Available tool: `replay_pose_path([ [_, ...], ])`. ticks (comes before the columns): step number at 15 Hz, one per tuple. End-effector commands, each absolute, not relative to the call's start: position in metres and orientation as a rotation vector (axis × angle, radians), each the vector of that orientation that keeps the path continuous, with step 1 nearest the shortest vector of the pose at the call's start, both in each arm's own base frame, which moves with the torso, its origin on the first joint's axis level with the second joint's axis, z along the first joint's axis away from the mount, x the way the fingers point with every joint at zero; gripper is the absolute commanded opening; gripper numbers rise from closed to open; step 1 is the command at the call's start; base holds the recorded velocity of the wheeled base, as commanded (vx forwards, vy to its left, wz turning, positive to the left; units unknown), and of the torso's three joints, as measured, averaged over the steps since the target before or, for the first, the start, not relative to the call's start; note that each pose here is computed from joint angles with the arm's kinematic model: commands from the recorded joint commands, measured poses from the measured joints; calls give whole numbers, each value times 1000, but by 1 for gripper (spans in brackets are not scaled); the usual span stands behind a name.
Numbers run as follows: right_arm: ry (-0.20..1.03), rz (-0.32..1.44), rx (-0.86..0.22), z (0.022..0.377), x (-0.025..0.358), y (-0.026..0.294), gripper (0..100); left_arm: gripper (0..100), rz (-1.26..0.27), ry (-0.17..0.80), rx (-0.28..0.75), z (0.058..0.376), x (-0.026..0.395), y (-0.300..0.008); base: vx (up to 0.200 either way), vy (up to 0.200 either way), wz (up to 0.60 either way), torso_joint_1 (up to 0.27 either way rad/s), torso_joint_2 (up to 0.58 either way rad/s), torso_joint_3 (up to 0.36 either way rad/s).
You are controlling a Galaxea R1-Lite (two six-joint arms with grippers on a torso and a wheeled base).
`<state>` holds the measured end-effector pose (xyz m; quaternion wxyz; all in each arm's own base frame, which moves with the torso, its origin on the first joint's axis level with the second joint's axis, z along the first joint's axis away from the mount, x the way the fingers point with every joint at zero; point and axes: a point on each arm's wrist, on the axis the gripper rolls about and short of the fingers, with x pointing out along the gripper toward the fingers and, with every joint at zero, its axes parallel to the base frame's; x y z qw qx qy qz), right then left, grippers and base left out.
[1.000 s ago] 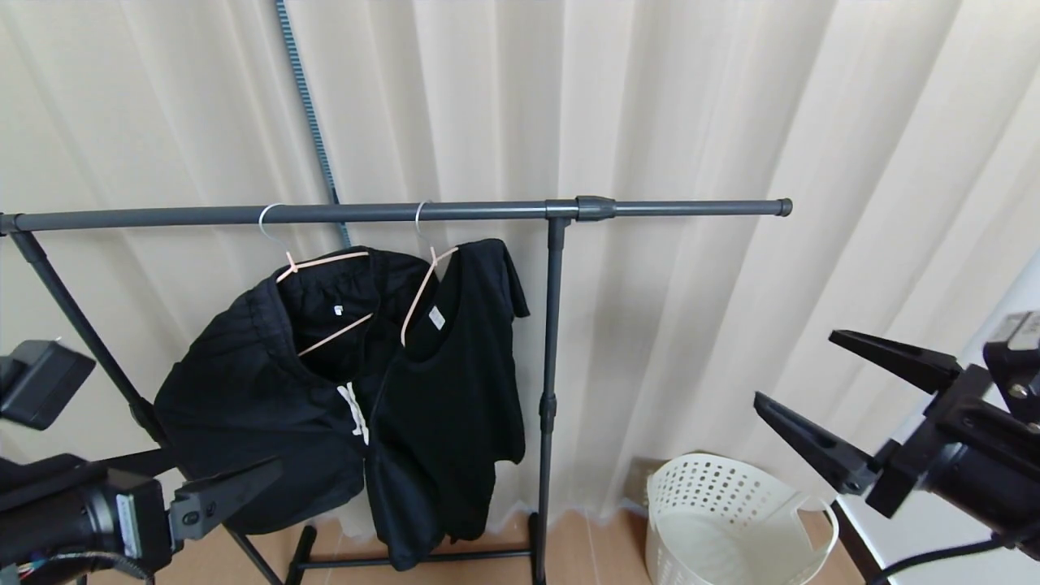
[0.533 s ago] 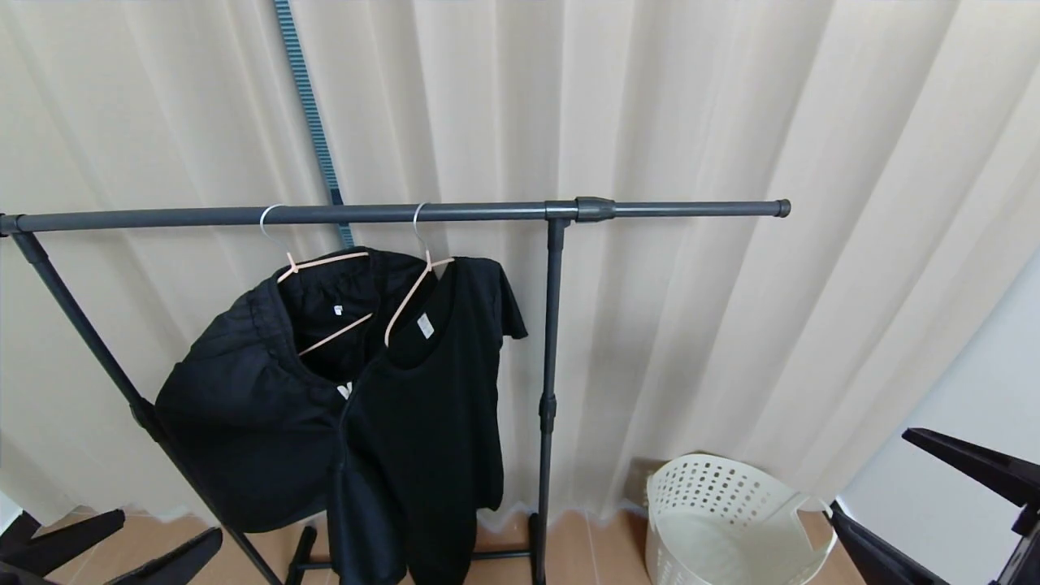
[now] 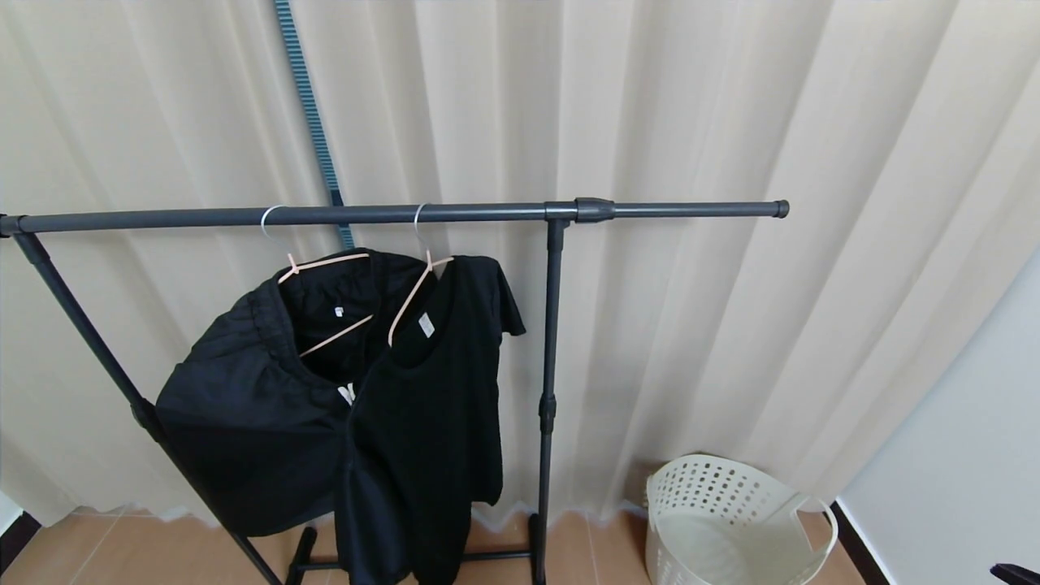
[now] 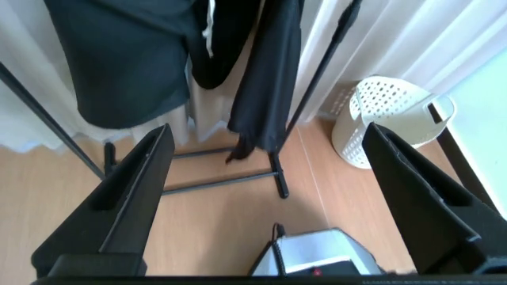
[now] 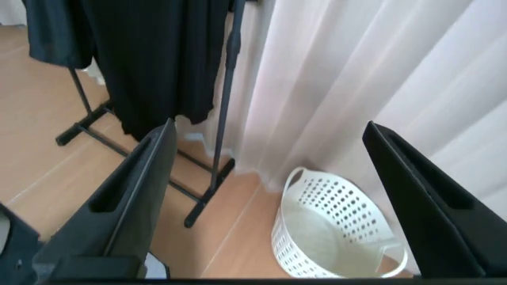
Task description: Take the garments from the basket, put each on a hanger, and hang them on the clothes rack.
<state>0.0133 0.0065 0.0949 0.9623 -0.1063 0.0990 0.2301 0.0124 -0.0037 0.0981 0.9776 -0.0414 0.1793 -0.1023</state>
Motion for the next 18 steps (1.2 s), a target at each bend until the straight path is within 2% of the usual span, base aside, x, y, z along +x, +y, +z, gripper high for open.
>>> replay_pose_path([
  [1, 96, 413, -175, 85, -6, -4, 100, 100, -212, 298, -84, 91, -3, -2, 0, 0, 0, 0, 0, 0],
  [6, 19, 247, -121, 83, -15, -5, 100, 100, -149, 236, -70, 85, -14, 0, 0, 0, 0, 0, 0, 0],
  [9, 21, 222, -106, 83, -15, -5, 100, 100, -95, 160, -2, 84, -20, 0, 0, 0, 0, 0, 0, 0],
  [12, 14, 222, -94, 83, -16, -6, 100, 100, 22, 95, 111, 77, -25, 0, 0, 0, 0, 0, 0, 0],
  [14, -14, 233, -83, 82, -18, -7, 100, 100, 77, 69, 85, 77, -26, 1, 0, 0, 0, 0, 0, 0],
  [15, -21, 223, -65, 81, -19, -7, 100, 100, 161, 9, 37, 77, -24, 3, 0, 0, 0, 0, 0, 0],
  [16, -19, 220, -60, 81, -19, -7, 100, 100, 155, 13, 5, 76, -23, 3, 0, 0, 0, 0, 0, 0],
  [18, -16, 201, -40, 81, -19, -8, 100, 100, 17, 18, -12, 76, -24, 1, 0, 0, 0, 0, 0, 0],
])
